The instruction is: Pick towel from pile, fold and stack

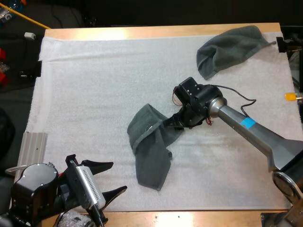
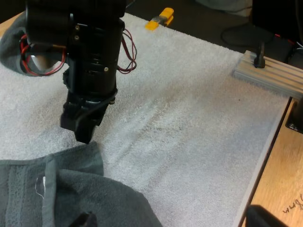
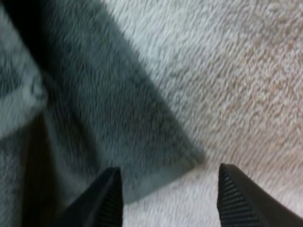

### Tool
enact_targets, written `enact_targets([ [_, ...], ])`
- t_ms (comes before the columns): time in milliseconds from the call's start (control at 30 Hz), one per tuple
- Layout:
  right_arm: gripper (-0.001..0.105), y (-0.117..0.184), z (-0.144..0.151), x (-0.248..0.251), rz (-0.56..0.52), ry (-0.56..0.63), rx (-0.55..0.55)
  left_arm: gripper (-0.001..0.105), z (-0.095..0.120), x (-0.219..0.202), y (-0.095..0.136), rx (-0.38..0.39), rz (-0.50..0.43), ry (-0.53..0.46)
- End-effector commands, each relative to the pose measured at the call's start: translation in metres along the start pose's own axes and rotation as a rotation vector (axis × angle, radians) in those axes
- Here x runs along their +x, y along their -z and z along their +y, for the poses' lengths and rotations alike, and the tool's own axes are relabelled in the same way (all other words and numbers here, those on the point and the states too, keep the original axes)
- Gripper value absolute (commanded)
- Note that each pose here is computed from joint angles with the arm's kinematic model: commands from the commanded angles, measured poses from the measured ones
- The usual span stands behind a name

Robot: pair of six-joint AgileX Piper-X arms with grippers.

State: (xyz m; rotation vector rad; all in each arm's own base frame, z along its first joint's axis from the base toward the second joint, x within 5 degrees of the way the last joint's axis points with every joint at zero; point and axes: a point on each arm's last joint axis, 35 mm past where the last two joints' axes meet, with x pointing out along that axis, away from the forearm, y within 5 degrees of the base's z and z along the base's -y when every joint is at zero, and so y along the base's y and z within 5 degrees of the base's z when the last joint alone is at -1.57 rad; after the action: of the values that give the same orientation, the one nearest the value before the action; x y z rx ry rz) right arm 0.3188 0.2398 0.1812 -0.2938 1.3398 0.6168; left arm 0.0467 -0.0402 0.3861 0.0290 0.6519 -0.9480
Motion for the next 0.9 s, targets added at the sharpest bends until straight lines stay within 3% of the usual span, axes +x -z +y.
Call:
enact_targets([
  [0,0.044,-0.001,-0.005,0.004,-0.004,-0.011,0.021,0.06,0.0,0.0,-0.001,0.011,0.001,-0.004],
  [500,0.042,0.002,-0.013,0.041,0.074,-0.102,0.085,0.06,0.0,0.0,-0.001,0.011,0.001,-0.004],
  [733,0.002,0.003,-0.014,0.043,0.085,-0.092,0.096,0.06,0.0,0.0,-0.001,0.012,0.0,-0.004],
  [867,0.0,0.003,-0.014,0.043,0.089,-0.082,0.088,0.06,0.0,0.0,-0.001,0.014,0.001,-0.001],
])
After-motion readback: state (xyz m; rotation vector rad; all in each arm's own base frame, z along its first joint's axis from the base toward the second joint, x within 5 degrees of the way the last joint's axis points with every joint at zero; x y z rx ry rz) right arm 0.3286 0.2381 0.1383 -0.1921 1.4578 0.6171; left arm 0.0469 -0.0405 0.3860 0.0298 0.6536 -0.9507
